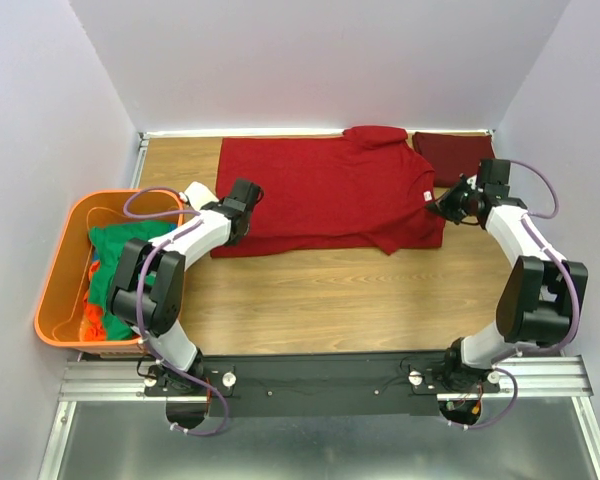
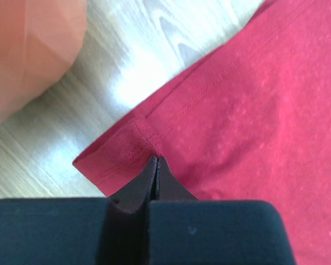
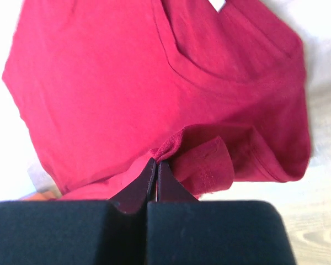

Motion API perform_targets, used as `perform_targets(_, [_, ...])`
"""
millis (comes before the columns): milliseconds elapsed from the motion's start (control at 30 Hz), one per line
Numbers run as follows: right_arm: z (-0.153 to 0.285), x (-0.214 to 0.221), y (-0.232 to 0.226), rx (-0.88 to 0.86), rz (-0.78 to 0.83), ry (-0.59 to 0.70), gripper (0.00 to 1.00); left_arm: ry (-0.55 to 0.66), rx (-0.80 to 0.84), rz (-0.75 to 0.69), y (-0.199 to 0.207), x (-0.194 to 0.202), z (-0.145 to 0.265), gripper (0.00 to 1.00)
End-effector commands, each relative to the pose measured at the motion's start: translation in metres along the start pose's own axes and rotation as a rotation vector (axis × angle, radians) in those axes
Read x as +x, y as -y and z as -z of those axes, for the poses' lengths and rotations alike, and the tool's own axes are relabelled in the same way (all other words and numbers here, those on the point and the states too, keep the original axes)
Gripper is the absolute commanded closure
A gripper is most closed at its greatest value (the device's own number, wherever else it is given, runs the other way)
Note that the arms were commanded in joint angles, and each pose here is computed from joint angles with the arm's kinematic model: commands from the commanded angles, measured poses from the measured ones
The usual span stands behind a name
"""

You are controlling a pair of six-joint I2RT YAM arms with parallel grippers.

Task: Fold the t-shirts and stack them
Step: Fold the tshirt

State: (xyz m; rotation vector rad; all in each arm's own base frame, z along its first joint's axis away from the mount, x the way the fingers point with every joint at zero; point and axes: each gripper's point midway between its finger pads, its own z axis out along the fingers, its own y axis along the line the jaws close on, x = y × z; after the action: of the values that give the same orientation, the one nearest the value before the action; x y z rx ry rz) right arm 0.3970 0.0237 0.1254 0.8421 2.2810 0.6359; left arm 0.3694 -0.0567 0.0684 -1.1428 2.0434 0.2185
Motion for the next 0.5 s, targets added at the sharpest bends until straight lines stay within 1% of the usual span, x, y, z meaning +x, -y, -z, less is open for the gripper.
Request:
perform_targets(0, [-0.004,-0.023,-0.023,-0.061,0.008,0.037,0.99,0.049,-0.008,0.004,0.008,-0.019,-0.006,1.0])
perform_targets(267, [-0.018,-0.035,-0.027,-0.058,-0.007,0.035,0.99,0.066,0.005,0.015,0.029,-0.044,-0.012,1.0])
perform_targets(467, [-0.027,-0.039,-0.024,-0.04,-0.011,0.038,0.99,0.062,0.0,0.008,0.042,-0.052,-0.024,1.0])
